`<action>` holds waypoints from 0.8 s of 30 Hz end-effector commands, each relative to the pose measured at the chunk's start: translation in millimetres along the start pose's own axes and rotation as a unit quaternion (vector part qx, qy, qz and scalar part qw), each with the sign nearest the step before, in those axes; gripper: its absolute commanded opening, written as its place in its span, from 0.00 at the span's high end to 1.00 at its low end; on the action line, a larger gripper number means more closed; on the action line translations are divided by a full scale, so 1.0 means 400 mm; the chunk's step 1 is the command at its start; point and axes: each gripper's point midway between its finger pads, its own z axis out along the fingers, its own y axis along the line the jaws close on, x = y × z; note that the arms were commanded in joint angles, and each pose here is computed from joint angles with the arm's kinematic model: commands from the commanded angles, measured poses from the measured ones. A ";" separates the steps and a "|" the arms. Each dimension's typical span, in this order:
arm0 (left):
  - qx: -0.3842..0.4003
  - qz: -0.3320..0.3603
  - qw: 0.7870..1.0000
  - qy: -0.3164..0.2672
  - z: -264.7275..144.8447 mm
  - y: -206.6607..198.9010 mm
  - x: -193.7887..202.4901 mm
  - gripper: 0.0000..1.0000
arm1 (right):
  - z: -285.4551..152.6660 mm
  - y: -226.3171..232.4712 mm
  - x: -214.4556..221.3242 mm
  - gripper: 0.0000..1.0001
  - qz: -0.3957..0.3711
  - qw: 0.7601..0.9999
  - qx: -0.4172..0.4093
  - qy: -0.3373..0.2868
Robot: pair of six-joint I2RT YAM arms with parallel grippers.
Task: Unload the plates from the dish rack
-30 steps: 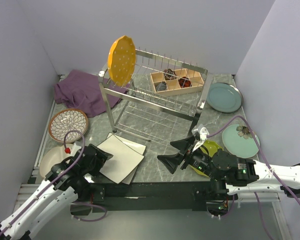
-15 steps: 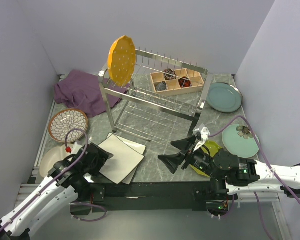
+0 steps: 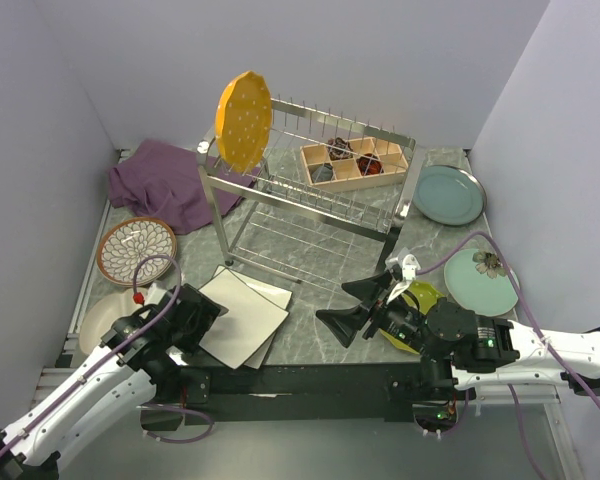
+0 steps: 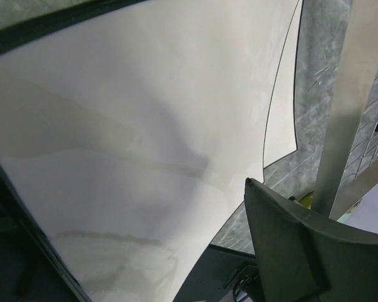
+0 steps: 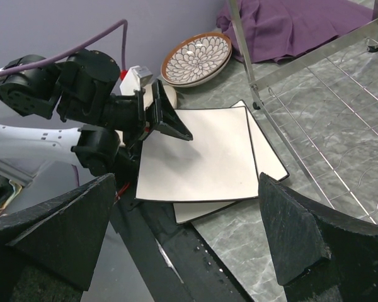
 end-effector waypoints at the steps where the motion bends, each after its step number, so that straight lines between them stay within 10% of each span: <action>1: 0.042 -0.022 0.999 -0.014 -0.031 -0.066 -0.020 0.08 | 0.002 0.001 -0.014 0.00 -0.002 1.000 0.003 -0.009; 16: 0.036 -0.016 0.999 -0.020 -0.029 -0.069 -0.026 0.05 | 0.113 -0.041 0.169 0.06 0.231 0.957 0.172 0.041; 24: 0.046 -0.020 0.998 -0.037 -0.051 -0.069 -0.046 0.04 | 0.177 -0.032 0.327 0.37 0.376 0.900 0.211 0.061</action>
